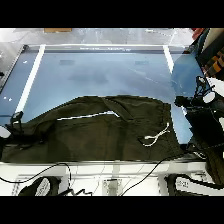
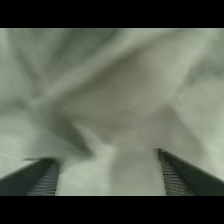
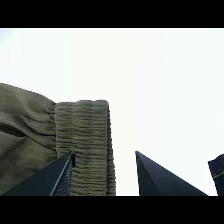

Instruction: Fold the clothes and pants, and hang the long-sleeved shirts on hangers.

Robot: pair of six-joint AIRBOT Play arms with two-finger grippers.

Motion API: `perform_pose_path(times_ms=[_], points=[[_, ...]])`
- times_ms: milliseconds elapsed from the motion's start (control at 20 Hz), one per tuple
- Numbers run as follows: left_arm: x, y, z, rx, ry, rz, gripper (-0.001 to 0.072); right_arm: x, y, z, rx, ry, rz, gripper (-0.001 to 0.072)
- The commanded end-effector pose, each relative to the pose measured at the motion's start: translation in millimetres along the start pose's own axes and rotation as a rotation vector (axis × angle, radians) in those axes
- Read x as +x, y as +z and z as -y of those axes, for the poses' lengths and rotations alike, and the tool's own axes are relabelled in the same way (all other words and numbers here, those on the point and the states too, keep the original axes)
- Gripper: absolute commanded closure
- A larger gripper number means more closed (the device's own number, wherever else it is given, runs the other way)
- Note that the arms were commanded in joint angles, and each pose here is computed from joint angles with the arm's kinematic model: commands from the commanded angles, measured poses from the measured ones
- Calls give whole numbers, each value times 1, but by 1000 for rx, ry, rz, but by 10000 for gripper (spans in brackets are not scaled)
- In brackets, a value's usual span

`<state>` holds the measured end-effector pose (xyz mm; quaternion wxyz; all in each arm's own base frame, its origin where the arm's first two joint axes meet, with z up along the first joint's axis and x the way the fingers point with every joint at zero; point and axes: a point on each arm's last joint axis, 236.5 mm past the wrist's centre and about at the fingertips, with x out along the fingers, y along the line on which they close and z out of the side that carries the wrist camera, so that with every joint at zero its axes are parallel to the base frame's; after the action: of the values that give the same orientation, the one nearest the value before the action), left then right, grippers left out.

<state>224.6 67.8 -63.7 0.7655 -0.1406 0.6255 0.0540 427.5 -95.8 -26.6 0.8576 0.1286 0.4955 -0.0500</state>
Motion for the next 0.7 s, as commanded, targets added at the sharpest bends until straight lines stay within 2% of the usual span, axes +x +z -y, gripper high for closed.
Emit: perform_pose_path(times_ms=[0, 150, 250, 550, 650], points=[[8, 5, 10, -40, -41, 65, 14, 0, -3, -2, 15, 8, -13, 296], [-14, 71, -14, -128, 32, 331, 15, 0, -9, -4, 63, 14, -38, 295], [-29, 90, -34, -207, 60, 424, 16, 0, -12, -7, 73, 27, -51, 295], [-43, 74, -95, -409, 117, 437, 11, 0, -11, -8, 75, 29, -49, 296], [-40, 67, -87, -366, 96, 392, 0, 0, -11, -8, 75, 29, -49, 295]])
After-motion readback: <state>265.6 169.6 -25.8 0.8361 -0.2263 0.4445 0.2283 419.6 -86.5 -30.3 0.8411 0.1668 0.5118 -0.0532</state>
